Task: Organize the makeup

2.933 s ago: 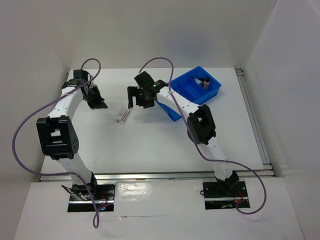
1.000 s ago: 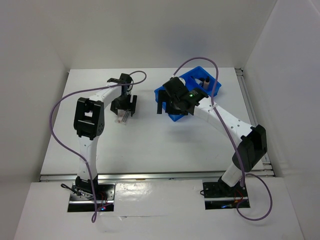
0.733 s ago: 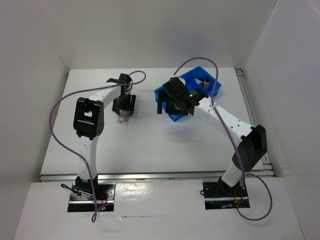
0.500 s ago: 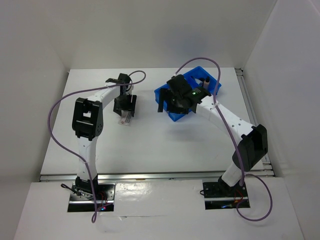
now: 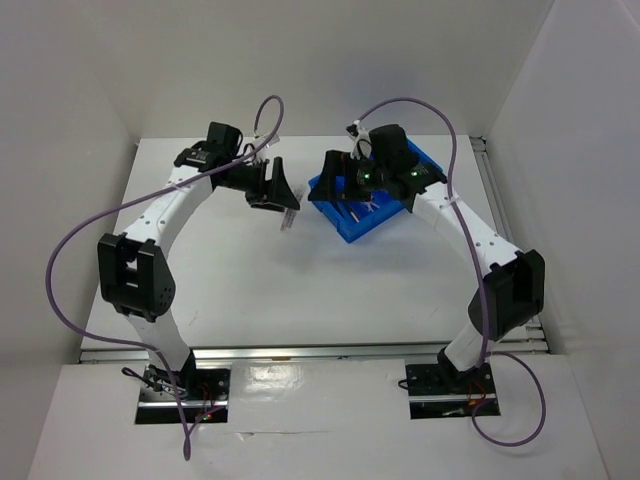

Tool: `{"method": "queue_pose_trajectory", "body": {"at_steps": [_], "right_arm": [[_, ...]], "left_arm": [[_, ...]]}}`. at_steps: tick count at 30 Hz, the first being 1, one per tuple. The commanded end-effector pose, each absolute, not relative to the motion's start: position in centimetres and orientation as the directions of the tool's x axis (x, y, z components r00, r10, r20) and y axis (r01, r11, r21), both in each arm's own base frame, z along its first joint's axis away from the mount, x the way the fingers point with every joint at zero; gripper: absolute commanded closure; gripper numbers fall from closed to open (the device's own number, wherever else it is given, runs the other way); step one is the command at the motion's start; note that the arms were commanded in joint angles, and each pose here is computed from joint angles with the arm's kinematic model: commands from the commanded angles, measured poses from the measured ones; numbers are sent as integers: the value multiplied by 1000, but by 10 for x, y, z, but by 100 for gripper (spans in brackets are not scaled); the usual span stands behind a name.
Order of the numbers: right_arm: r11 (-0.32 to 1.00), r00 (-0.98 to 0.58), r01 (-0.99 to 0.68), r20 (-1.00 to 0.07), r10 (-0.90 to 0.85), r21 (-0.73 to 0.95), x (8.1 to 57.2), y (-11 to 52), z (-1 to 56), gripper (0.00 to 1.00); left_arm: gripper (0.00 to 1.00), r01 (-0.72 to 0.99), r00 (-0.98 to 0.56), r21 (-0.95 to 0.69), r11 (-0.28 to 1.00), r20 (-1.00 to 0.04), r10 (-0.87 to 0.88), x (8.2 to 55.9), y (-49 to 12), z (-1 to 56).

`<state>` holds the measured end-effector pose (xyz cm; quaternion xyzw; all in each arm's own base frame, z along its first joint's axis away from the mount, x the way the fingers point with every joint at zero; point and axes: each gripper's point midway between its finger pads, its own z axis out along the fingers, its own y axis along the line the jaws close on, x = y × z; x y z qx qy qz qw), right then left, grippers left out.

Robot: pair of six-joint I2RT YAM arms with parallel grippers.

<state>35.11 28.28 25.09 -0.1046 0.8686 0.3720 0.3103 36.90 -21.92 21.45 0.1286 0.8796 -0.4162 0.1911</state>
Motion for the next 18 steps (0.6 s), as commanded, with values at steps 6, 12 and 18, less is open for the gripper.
{"method": "queue_pose_trajectory", "body": {"at_steps": [6, 12, 18], "right_arm": [[407, -633, -671, -765, 123, 620, 347, 279, 352, 1], [279, -615, -737, -782, 103, 616, 335, 274, 369, 2], [194, -602, -772, -794, 83, 606, 326, 268, 378, 1]], "left_arm": [[73, 505, -862, -820, 272, -498, 98, 327, -248, 279], [77, 558, -830, -819, 132, -550, 97, 324, -255, 316], [78, 551, -834, -832, 64, -545, 92, 323, -254, 332]]}}
